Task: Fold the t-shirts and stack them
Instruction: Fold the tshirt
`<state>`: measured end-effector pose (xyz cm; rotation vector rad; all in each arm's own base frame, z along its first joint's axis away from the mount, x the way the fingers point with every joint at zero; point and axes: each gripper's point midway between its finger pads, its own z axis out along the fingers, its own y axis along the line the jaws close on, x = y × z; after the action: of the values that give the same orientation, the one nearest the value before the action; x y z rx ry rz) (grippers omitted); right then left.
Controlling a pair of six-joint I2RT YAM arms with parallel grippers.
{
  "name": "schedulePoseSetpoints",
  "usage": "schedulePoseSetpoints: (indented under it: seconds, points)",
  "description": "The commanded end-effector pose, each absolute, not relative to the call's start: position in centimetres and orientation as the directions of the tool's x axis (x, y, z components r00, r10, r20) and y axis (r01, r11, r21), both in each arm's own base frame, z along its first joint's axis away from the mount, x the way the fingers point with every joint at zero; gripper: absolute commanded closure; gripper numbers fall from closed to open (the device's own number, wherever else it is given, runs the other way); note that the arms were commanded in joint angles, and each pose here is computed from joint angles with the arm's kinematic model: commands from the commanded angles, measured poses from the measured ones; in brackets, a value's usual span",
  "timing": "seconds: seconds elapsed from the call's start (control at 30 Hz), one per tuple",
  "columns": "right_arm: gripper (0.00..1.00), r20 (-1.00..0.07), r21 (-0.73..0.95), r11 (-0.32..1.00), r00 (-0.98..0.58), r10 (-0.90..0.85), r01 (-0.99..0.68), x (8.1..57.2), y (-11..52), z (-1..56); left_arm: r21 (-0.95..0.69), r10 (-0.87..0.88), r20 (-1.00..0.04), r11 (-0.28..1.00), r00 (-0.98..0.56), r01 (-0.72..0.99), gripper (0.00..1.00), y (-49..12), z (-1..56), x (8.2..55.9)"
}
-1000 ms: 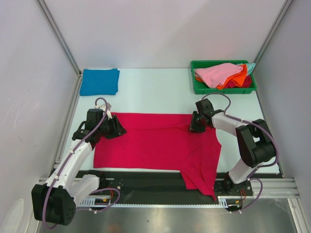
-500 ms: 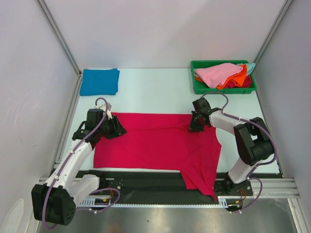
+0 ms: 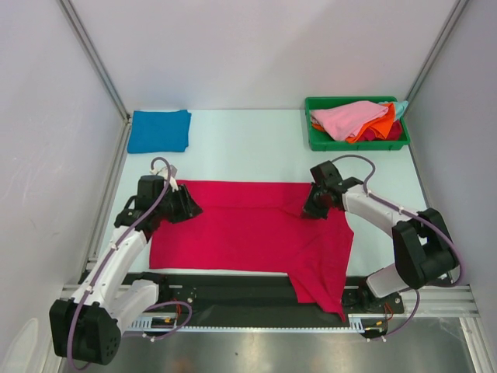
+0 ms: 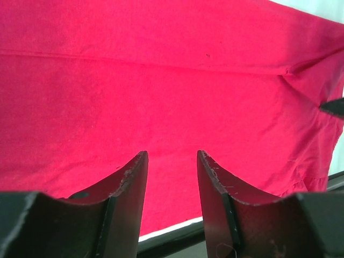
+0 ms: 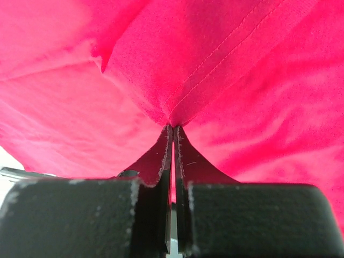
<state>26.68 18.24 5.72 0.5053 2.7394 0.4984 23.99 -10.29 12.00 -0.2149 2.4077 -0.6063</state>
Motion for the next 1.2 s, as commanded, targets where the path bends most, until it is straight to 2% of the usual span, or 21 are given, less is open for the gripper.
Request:
schedulePoseSetpoints:
  seconds: [0.0,0.43,0.57,0.63,0.67,0.73,0.77,0.8,0.9,0.97,1.03,1.17]
  points:
    - [1.00,-0.160,0.362,0.845,-0.867,0.473,0.394,24.5,18.2,5.3,-0.483,-0.310,-0.584,0.876,-0.750,0.014,0.53,-10.4,12.9,24.5]
    - [1.00,-0.034,0.335,0.749,-0.787,0.616,0.572,20.4,19.4,3.6,-0.473,-0.323,-0.599,0.881,-0.732,-0.001,0.52,-10.0,13.3,24.6]
    - [0.97,-0.016,0.375,0.726,-0.779,0.626,0.576,21.0,21.0,3.7,-0.470,-0.324,-0.602,0.883,-0.730,-0.004,0.52,-9.9,13.3,24.6]
    - [0.87,-0.006,0.390,0.735,-0.797,0.604,0.554,21.3,21.7,3.8,-0.469,-0.324,-0.603,0.883,-0.729,-0.005,0.52,-9.9,13.3,24.6]
    - [0.77,-0.009,0.388,0.748,-0.810,0.587,0.538,21.5,21.7,3.9,-0.471,-0.326,-0.601,0.882,-0.730,-0.006,0.52,-9.9,13.3,24.6]
    - [0.66,-0.041,0.405,0.776,-0.838,0.544,0.484,22.4,22.0,5.4,-0.474,-0.330,-0.603,0.880,-0.727,-0.006,0.52,-9.9,13.4,24.7]
    - [0.60,-0.072,0.377,0.824,-0.873,0.482,0.423,21.9,21.4,5.7,-0.482,-0.327,-0.601,0.876,-0.729,0.004,0.52,-10.1,13.5,24.7]
    - [0.50,-0.133,0.388,0.836,-0.874,0.468,0.388,22.8,20.9,7.1,-0.490,-0.331,-0.597,0.872,-0.731,0.005,0.53,-10.3,13.4,24.7]
    - [0.34,-0.257,0.373,0.880,-0.878,0.404,0.296,23.7,17.8,9.1,-0.540,-0.352,-0.595,0.841,-0.723,0.035,0.54,-11.5,13.7,24.9]
    - [0.30,-0.282,0.362,0.882,-0.866,0.413,0.303,24.0,15.4,9.5,-0.561,-0.347,-0.584,0.826,-0.734,0.056,0.54,-12.6,13.6,24.9]
    - [0.27,-0.319,0.380,0.864,-0.830,0.457,0.330,25.7,11.9,10.5,-0.574,-0.319,-0.597,0.811,-0.736,0.114,0.54,-14.4,13.9,25.1]
    - [0.24,-0.434,0.379,0.860,-0.755,0.491,0.342,30.3,7.0,11.5,-0.603,-0.321,-0.562,0.790,-0.763,0.112,0.52,-16.4,13.4,26.8]
